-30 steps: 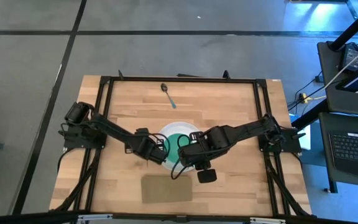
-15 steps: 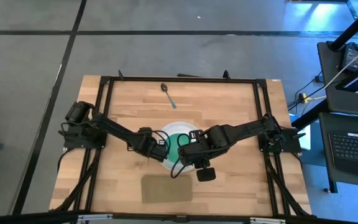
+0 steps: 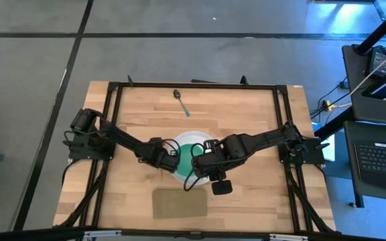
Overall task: Set table place
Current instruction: Put the gold fork on the left side of the white plate
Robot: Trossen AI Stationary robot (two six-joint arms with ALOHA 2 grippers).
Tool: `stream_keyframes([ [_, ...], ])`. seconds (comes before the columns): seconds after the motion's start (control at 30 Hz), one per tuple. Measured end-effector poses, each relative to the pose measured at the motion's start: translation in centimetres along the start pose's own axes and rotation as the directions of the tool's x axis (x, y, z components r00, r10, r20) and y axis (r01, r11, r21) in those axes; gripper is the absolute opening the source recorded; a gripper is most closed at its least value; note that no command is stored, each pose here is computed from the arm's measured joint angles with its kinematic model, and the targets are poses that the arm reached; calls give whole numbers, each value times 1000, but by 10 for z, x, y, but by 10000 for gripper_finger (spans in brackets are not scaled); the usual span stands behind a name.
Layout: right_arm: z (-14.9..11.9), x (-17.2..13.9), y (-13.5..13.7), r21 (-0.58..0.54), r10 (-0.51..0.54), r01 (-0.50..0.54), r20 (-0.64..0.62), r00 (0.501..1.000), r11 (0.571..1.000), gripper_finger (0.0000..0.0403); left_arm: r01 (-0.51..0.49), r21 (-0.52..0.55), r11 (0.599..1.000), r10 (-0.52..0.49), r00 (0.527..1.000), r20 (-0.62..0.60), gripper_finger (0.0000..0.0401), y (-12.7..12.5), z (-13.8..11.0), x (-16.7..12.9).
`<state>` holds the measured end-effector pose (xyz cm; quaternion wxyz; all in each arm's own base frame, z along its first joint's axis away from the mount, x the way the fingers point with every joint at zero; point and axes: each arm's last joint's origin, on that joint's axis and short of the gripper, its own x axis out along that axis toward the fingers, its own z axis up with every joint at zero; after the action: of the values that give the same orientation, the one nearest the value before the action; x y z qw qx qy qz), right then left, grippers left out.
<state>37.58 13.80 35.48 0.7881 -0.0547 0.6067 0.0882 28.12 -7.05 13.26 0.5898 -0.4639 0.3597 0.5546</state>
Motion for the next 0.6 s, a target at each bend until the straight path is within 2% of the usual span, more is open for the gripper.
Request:
stream_keyframes([
  [0.3,1,0,-6,25,-11,11,2,1000,1000,126,3,-10,1000,-3,1000,9,23,1,0,0],
  [0.6,1,0,-9,31,-12,12,2,1000,999,126,18,6,1000,-18,1000,8,83,2,4,-7],
])
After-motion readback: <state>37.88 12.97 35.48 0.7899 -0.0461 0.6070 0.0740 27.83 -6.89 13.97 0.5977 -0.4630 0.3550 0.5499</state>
